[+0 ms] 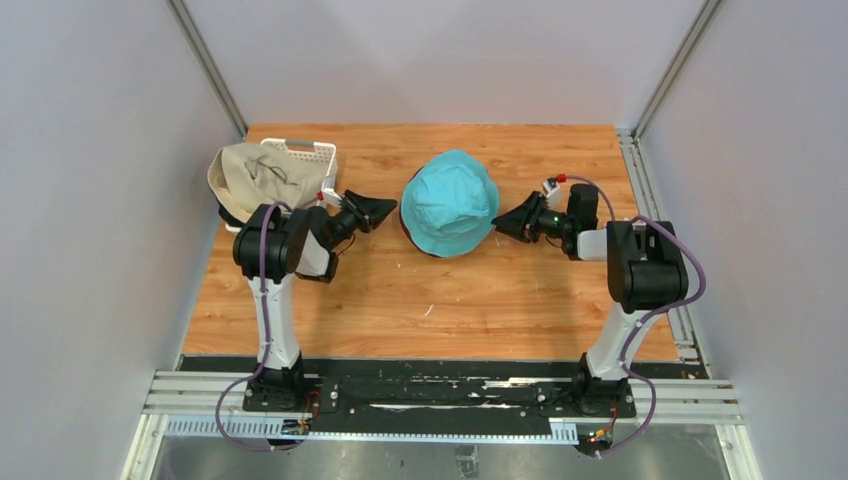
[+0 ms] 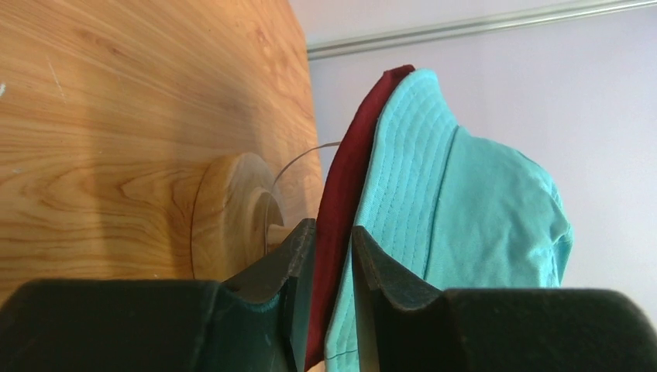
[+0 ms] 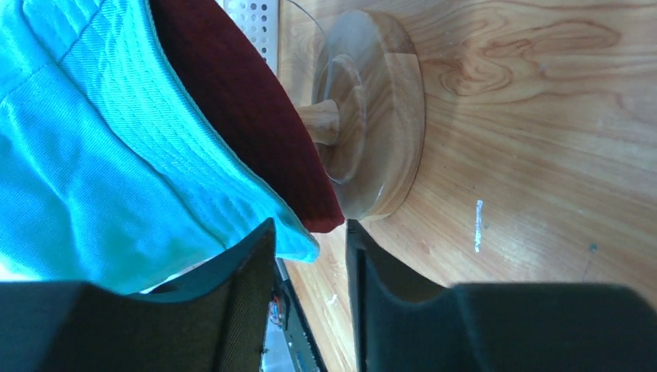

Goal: Stack the hats
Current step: Stack the hat on the hat.

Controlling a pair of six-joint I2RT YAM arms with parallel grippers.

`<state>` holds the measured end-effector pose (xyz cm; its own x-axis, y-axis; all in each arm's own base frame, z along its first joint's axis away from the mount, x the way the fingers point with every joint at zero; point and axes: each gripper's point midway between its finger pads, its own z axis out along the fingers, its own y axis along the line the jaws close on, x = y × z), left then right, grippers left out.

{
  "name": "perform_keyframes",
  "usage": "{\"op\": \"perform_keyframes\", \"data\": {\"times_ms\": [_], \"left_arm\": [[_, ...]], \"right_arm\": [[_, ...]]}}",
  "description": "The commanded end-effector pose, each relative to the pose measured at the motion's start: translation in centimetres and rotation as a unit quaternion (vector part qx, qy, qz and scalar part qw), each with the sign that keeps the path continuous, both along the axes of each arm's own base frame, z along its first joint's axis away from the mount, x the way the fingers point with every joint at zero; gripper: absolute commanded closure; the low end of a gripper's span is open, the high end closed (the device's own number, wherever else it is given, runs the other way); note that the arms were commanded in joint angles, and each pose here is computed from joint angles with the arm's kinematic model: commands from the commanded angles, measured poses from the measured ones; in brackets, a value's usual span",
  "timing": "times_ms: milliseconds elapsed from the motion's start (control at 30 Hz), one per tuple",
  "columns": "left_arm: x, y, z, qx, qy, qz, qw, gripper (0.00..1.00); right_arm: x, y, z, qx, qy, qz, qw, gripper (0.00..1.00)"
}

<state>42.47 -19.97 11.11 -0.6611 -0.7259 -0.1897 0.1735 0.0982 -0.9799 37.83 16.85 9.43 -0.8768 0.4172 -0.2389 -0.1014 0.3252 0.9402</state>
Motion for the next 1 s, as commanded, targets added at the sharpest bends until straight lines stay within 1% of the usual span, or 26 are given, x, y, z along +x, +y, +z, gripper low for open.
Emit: {"op": "perform_keyframes", "data": {"times_ms": [0,100,133,300,433,733,867,967], "left_arm": [[0.1,0.7,1.1,-0.002,-0.024,0.009,1.000,0.71],[0.0,1.0,2.2,-0.003,-0.035,0.013,0.999,0.70],[0.0,1.1,2.6,-0.003,-0.039,0.013,0.999,0.70],[-0.1,1.1,5.8,0.002,-0.069,0.016,0.998,0.69],[0.1,1.0,8.6,0.004,-0.092,0.013,0.996,0.68],[0.2,0.0,13.6,0.015,-0.134,0.001,0.991,0.67],[0.2,-0.9,15.2,0.040,-0.143,-0.006,0.989,0.66],[0.0,-1.5,15.9,0.073,-0.146,-0.006,0.987,0.66]], "right_arm": [[0.0,-0.4,1.2,-0.022,-0.023,-0.006,0.999,0.56],[-0.3,-0.5,2.4,-0.034,-0.041,-0.006,0.999,0.48],[-0.5,-0.6,2.8,-0.039,-0.046,-0.006,0.998,0.47],[-1.3,-1.3,5.1,-0.085,-0.067,-0.015,0.994,0.44],[-1.8,-1.9,8.0,-0.118,-0.107,-0.020,0.987,0.42],[-1.8,-1.5,15.1,-0.121,-0.191,-0.024,0.974,0.41],[-1.4,0.2,17.5,-0.118,-0.217,-0.006,0.969,0.42],[-0.8,2.3,18.7,-0.107,-0.229,0.014,0.967,0.43]]}}
